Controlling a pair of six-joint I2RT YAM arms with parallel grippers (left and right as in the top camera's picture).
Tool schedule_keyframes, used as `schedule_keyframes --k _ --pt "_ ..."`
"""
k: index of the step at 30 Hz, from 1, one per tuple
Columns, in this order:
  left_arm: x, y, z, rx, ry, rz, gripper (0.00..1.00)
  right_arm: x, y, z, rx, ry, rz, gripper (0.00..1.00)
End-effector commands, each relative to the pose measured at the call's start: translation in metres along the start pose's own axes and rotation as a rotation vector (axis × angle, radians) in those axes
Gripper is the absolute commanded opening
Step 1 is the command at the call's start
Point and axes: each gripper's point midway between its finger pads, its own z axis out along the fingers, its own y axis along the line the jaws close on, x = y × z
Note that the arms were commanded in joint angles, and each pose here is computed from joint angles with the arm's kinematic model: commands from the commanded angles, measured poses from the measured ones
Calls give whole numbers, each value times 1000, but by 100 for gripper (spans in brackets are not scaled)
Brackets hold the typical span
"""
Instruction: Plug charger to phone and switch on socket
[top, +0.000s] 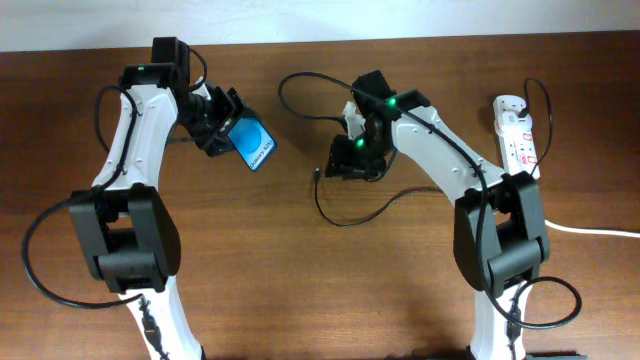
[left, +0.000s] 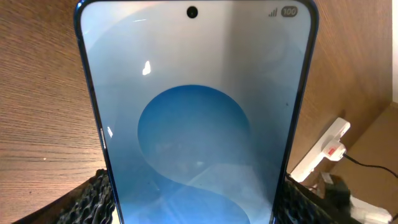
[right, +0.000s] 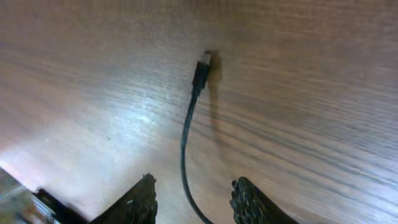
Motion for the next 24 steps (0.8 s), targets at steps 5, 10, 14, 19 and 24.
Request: schedule_keyframes --k 5,10,14,19,24 --pt "10 -15 -7 77 50 87 0 -9 0 -10 37 -30 -91 43" --pt "14 -18 -7 95 68 112 0 -11 -1 -8 53 -41 -116 43" --pt "21 -20 -8 116 101 136 0 -11 8 -3 52 -47 -113 48" --pt "22 -19 -8 115 103 162 0 -10 31 3 -21 -53 24 99" --pt "25 -16 -9 107 116 185 0 -26 41 1 -71 -108 197 98"
